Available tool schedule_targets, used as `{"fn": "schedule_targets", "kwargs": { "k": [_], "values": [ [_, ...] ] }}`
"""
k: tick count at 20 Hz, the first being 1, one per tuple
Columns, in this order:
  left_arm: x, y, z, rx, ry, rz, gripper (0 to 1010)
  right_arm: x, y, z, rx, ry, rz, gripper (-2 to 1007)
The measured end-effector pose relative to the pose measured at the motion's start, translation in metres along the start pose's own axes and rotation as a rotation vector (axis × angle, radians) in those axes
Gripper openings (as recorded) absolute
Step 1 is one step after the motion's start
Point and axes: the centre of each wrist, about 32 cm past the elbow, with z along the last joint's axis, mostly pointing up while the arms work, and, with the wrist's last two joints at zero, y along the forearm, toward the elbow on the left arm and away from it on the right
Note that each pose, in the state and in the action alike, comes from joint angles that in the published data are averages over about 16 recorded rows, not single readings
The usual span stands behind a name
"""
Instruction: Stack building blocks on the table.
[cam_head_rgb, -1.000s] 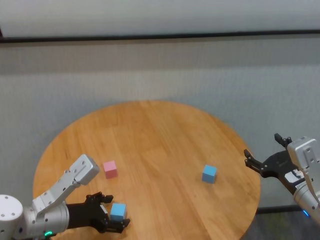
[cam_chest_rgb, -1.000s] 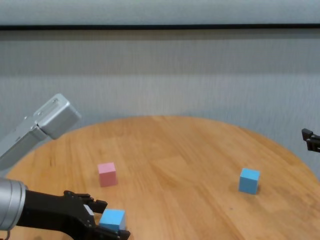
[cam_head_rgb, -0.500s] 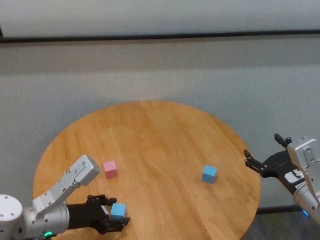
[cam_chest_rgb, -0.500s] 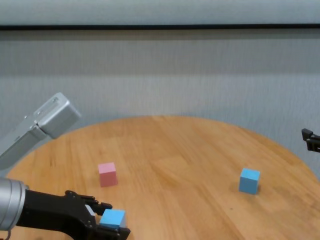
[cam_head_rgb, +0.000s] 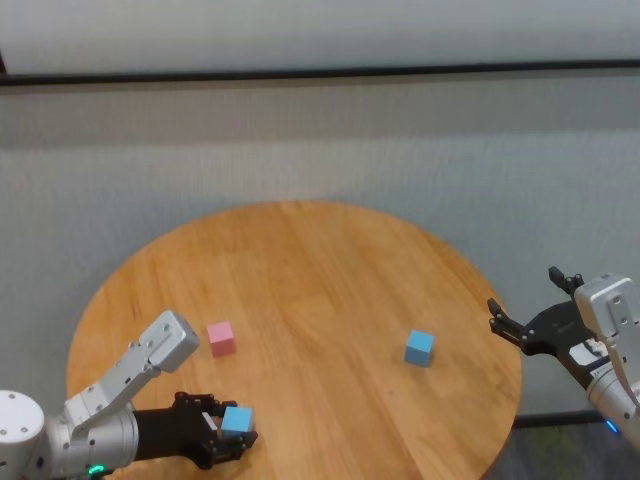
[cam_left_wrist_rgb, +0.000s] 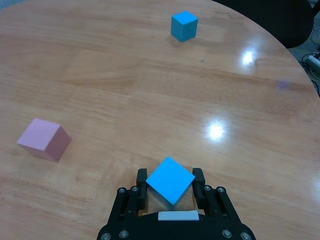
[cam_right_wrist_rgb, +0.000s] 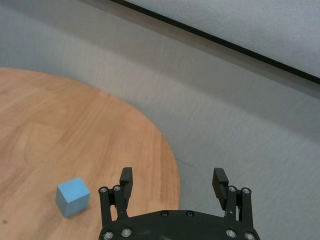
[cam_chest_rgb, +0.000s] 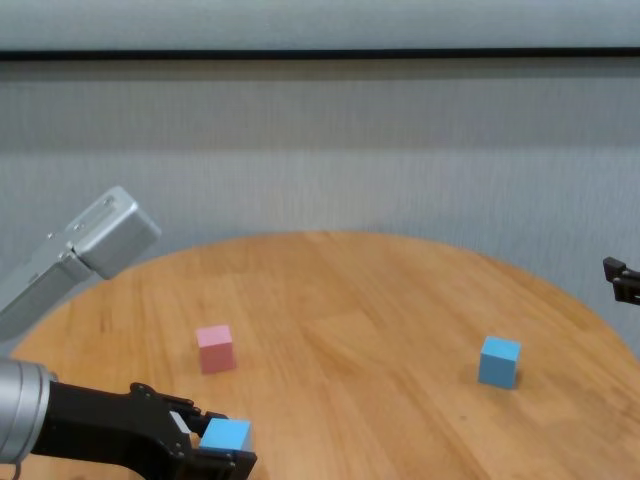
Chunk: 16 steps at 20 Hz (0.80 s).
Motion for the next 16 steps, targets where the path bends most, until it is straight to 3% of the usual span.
{"fn": "schedule_targets", "kwargs": {
  "k": [9,16],
  "values": [
    [0.0007,0.0,0.0033,-0.012,-0.027,0.048,565,0.0,0.0,0.0,0.0,0.0,0.0,1005],
    [0.0004,-0.004,0.0202,-0.055,-0.095,0.121,565,0.0,0.0,0.0,0.0,0.0,0.0,1005]
  ]
}}
